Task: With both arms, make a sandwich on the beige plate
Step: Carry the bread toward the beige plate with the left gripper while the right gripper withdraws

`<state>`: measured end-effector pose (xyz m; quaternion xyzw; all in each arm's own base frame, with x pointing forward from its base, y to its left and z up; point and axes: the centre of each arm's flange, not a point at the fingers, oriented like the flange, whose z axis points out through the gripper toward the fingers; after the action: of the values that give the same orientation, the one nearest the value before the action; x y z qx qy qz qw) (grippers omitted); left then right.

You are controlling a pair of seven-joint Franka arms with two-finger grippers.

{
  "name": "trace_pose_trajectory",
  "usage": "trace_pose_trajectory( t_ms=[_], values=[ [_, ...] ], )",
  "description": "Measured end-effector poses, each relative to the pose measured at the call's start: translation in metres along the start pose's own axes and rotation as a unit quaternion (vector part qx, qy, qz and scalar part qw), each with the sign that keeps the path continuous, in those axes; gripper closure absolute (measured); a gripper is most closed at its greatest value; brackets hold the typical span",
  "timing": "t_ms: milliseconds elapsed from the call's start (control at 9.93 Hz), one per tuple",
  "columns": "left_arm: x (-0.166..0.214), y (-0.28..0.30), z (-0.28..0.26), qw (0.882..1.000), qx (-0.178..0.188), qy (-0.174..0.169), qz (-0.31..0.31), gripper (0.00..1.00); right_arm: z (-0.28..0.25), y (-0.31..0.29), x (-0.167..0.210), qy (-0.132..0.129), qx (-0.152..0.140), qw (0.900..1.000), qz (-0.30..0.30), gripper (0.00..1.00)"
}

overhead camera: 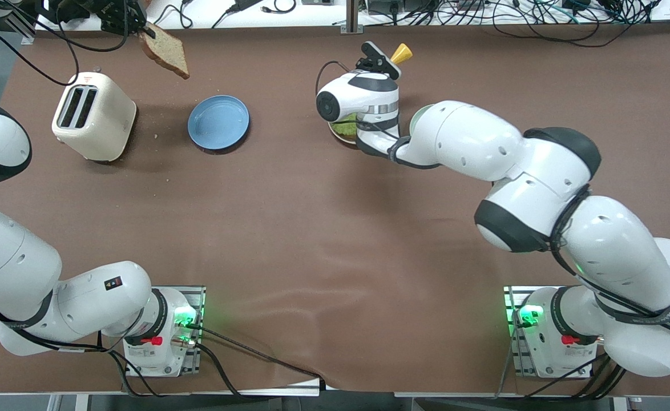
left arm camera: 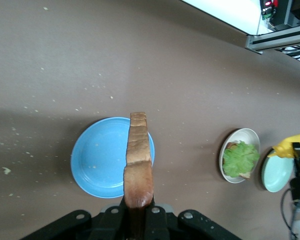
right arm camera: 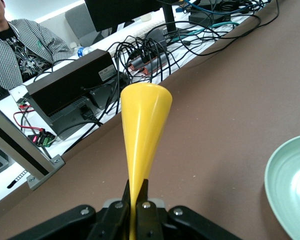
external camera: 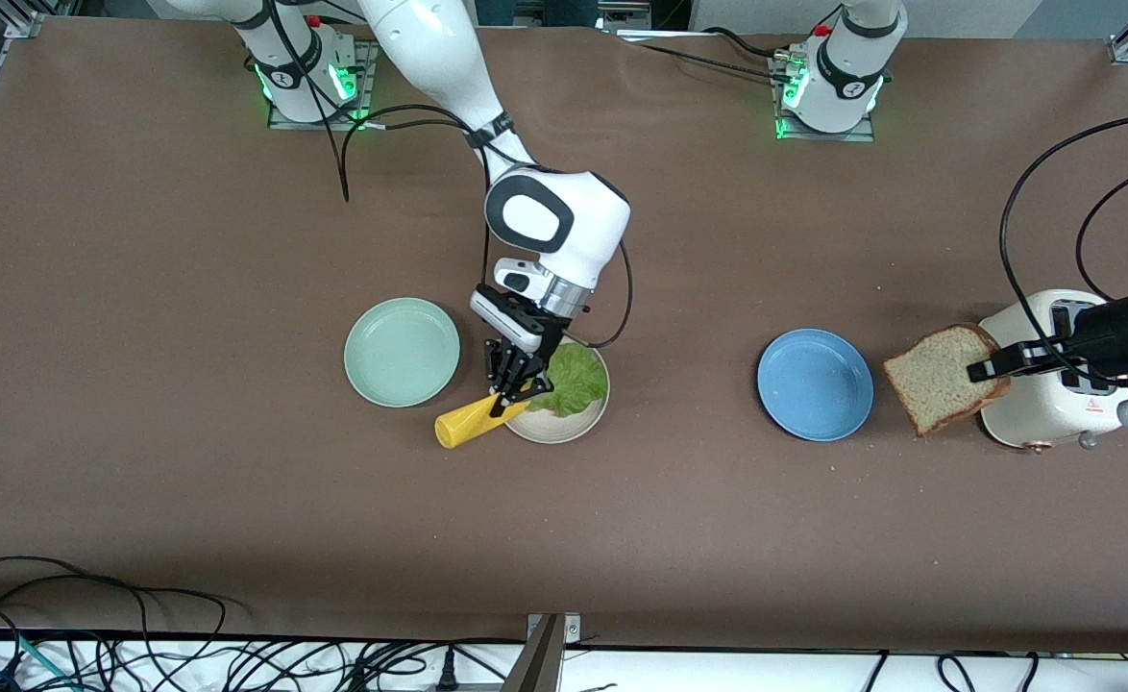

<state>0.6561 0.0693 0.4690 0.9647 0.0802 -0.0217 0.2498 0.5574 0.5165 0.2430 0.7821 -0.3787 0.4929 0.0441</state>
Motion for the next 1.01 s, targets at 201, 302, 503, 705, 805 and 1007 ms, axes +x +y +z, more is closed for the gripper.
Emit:
trace_pose_trajectory(
  t_ms=[201, 302, 503, 705, 805, 1007],
  values=[
    [-0.001, 0.013, 0.017, 0.999, -0.033, -0.024, 0.002, 0.90, 0.003, -0.001, -0.006, 0.009, 0.002, 1.000, -0.003, 0.96],
    [-0.001, 0.023, 0.026, 0.998, -0.050, -0.035, 0.005, 0.90, 0.005, 0.000, -0.007, 0.012, 0.001, 1.000, -0.005, 0.96],
    [-0.005, 0.042, 0.046, 0.996, -0.067, -0.063, 0.015, 0.90, 0.002, -0.009, 0.004, 0.017, 0.008, 1.000, 0.005, 0.96],
    [-0.008, 0.061, 0.066, 0.993, -0.072, -0.087, 0.027, 0.90, -0.004, -0.024, 0.033, -0.005, -0.007, 0.999, 0.034, 0.96],
    [-0.011, 0.075, 0.076, 0.992, -0.075, -0.096, 0.036, 0.90, -0.006, -0.032, 0.058, -0.030, -0.021, 0.998, 0.052, 0.96],
    [-0.017, 0.107, 0.093, 0.987, -0.109, -0.111, 0.045, 0.90, -0.006, -0.041, 0.117, -0.072, -0.047, 0.991, 0.101, 0.96]
  ],
)
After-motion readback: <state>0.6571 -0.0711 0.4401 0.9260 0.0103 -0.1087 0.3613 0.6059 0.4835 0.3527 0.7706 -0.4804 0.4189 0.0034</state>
